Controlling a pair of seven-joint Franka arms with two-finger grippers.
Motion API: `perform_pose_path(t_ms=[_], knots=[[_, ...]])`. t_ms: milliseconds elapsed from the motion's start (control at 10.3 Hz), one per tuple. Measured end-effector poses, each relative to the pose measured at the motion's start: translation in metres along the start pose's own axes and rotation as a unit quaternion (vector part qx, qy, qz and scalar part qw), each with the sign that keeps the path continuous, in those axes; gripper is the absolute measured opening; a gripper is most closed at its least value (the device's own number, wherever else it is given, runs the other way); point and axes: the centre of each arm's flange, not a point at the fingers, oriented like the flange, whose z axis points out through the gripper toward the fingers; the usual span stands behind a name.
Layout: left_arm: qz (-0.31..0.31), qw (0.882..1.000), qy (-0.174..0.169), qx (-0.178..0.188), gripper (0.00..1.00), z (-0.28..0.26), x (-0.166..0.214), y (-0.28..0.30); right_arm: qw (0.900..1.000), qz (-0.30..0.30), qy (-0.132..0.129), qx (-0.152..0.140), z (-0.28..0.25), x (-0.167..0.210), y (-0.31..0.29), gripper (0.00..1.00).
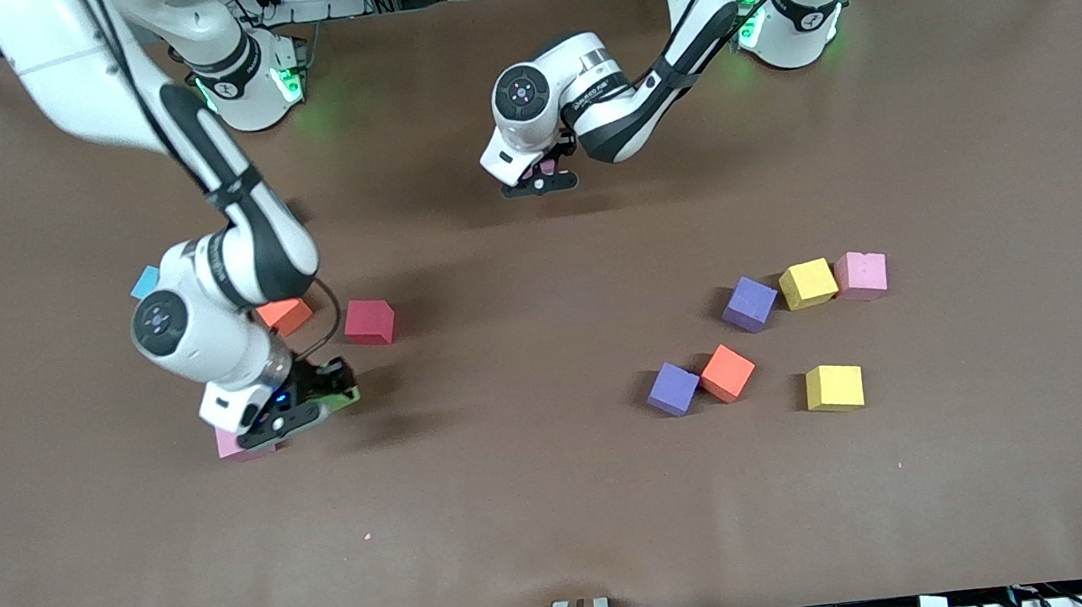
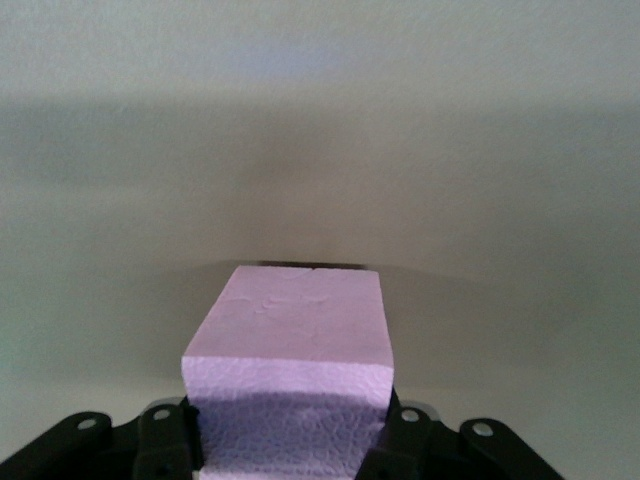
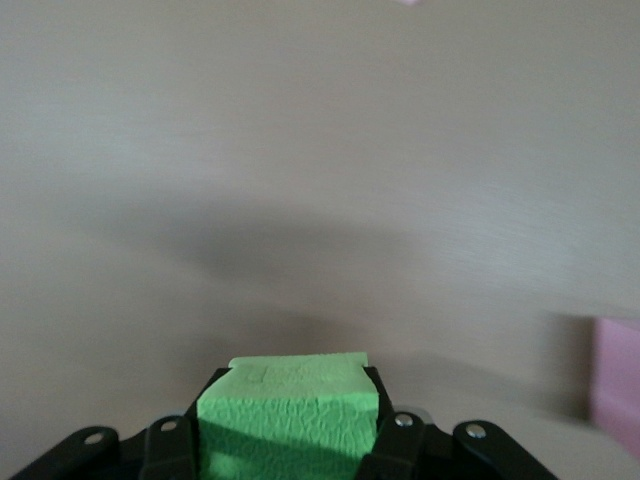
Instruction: Form number 2 with 11 blocks
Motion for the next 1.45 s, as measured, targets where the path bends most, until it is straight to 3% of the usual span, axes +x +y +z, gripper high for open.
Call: perform_pose_path(t_ms=[194, 484, 775, 1259, 1453], knots=[[-0.001, 1.0, 0.002, -0.003, 0.59, -0.002, 0.005, 0.002, 0.997, -0.07, -0.01, -0.005, -0.021, 0.0, -0.035, 0.56], [0.005, 1.0, 0.005, 0.004, 0.61, 0.009, 0.016, 0.002, 0.985, -0.165, -0.05, 0.008, -0.057, -0.01, -0.069, 0.56], [-0.018, 1.0, 0.01, -0.004, 0.99, 0.002, 0.028, 0.004, 0.969, -0.241, -0.055, 0.009, -0.091, -0.032, -0.084, 0.56], [-0.064, 0.997, 0.037, 0.036, 1.0, -0.058, 0.015, 0.0, 0.926, -0.371, -0.066, 0.01, -0.104, -0.072, -0.073, 0.56], [-0.124, 0.99, 0.067, 0.02, 1.0, -0.104, 0.028, -0.015, 0.909, -0.411, -0.07, 0.016, -0.108, -0.094, -0.09, 0.56]])
